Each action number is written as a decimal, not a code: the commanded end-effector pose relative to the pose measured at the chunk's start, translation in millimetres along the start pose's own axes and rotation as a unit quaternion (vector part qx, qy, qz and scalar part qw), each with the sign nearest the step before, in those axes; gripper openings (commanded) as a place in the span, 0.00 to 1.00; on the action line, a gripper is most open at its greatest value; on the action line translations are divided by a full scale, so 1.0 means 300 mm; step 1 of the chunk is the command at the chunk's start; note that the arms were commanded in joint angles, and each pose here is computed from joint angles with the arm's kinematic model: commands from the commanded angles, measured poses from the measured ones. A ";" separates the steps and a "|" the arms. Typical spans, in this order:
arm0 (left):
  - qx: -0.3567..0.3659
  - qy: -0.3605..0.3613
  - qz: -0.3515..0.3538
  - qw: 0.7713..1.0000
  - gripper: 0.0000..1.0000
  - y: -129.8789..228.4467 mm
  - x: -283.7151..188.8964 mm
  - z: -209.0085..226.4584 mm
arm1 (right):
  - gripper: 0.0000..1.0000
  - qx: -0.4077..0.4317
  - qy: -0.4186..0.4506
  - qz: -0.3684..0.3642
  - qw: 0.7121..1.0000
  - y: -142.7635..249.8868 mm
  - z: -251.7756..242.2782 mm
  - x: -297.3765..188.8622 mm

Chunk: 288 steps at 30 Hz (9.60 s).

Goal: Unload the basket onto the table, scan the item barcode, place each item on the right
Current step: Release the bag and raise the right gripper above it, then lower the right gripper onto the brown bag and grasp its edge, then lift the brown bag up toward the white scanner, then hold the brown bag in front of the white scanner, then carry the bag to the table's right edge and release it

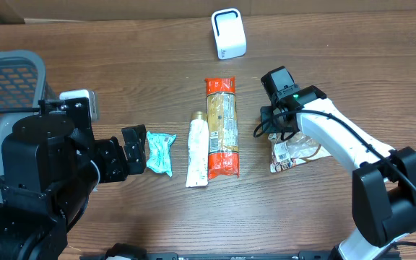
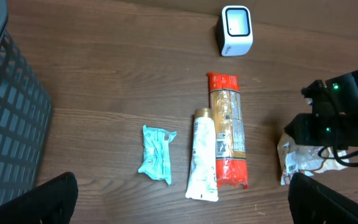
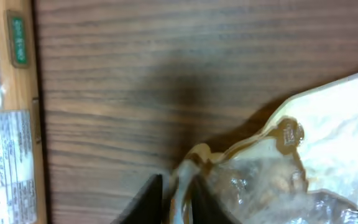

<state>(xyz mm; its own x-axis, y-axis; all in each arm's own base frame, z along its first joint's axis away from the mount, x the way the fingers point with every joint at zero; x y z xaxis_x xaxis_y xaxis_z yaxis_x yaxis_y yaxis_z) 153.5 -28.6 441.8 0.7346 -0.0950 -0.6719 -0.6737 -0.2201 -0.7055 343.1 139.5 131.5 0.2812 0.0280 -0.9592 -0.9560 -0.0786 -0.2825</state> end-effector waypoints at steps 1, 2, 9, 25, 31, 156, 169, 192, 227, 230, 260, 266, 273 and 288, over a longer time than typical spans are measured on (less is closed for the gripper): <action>-0.009 -0.006 -0.008 1.000 1.00 -0.008 -0.008 0.004 | 0.04 0.044 0.016 -0.013 0.999 -0.007 -0.004 0.006; -0.009 -0.006 -0.008 1.000 1.00 -0.008 -0.008 0.004 | 0.04 0.060 0.019 -0.019 0.998 -0.013 -0.006 0.006; -0.009 -0.006 -0.008 1.000 1.00 -0.008 -0.008 0.004 | 0.04 0.228 0.056 -0.071 0.970 -0.055 -0.055 0.003; -0.009 -0.006 -0.008 1.000 1.00 -0.008 -0.008 0.004 | 0.75 0.167 -0.020 -0.161 0.973 -0.236 -0.315 -0.007; -0.009 -0.006 -0.008 1.000 1.00 -0.008 -0.008 0.004 | 0.76 0.032 -0.120 -0.116 0.986 -0.197 -0.387 0.053; -0.009 -0.006 -0.008 1.000 1.00 -0.008 -0.008 0.004 | 0.04 -0.106 -0.471 -0.057 0.874 -0.028 -0.122 -0.604; -0.009 -0.006 -0.008 1.000 1.00 -0.008 -0.008 0.004 | 0.04 -0.069 0.039 -0.289 0.954 -0.359 -0.037 -0.651; -0.009 -0.006 -0.008 1.000 1.00 -0.008 -0.008 0.004 | 0.04 -0.410 0.312 -0.378 0.769 -0.735 0.151 -0.092; -0.009 -0.006 -0.008 1.000 1.00 -0.008 -0.008 0.004 | 0.04 -0.470 0.344 -0.317 0.749 -0.691 0.195 -0.041; -0.009 -0.006 -0.008 1.000 1.00 -0.008 -0.008 0.004 | 0.04 -0.464 0.352 -0.308 0.752 -0.687 0.189 -0.040; -0.009 -0.006 -0.008 1.000 0.99 -0.008 -0.008 0.004 | 0.04 0.105 -0.252 -0.174 0.946 -0.210 -0.459 -0.654; -0.009 -0.006 -0.008 1.000 1.00 -0.008 -0.008 0.004 | 0.04 0.265 -0.223 -0.119 0.931 -0.093 -0.709 -0.424; -0.009 -0.005 -0.008 1.000 1.00 -0.008 -0.008 0.004 | 0.04 0.391 -0.203 -0.121 0.889 0.069 -0.869 -0.192; -0.009 -0.005 -0.008 1.000 1.00 -0.008 -0.008 0.004 | 0.65 0.455 -0.097 -0.059 0.883 0.257 -0.904 -0.038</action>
<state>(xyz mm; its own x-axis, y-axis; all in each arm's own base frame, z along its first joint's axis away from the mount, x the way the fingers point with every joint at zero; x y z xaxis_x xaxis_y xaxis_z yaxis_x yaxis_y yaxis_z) 153.5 -28.6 441.7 0.7343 -0.0949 -0.6721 -0.6740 -0.2200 -0.7052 289.5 -129.5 113.3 0.4627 0.2143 -0.8602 -0.6349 0.7573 -0.1529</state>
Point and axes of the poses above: each gripper's point midway between its finger pads, its own x axis out along the fingers, its own z axis along the line the jaws close on, y = z × x, the point moved 8 cm from there along -x, back along the fingers, and after that the axes turned 3 degrees about -x, right-handed, at the moved point
